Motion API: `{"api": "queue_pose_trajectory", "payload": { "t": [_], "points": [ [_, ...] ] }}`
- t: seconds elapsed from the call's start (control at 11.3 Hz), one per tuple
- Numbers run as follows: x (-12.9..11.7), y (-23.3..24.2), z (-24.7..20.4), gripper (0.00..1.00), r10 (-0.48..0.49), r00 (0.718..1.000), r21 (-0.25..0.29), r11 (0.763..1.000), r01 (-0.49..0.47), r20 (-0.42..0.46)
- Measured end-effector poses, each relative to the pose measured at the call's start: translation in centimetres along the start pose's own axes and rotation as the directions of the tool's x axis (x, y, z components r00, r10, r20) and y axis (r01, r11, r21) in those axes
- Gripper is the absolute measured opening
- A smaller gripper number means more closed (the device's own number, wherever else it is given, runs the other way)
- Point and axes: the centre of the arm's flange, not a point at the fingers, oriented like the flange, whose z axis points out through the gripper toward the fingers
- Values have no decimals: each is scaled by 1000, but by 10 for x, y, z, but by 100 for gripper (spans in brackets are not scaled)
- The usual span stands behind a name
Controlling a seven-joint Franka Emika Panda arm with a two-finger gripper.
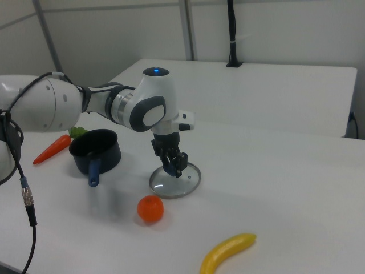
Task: Close lid
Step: 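Lower the gripper and grasp the blue knob of the glass lid, then lift the lid and carry it over the black saucepan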
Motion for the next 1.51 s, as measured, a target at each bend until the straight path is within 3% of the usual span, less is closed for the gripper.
{"api": "queue_pose_trajectory", "payload": {
  "t": [0.53,0.8,1.07,1.33,1.51],
  "points": [
    [1,0,-4,61,23,1000,2,1000,-23,-7],
    [5,2,-33,61,51,997,10,999,-51,-50],
    [-8,-2,-82,61,49,997,7,999,-49,57],
    [-24,-28,-123,61,77,993,11,997,-78,93],
    [-37,-79,-128,61,69,994,12,997,-70,85]
  ]
}}
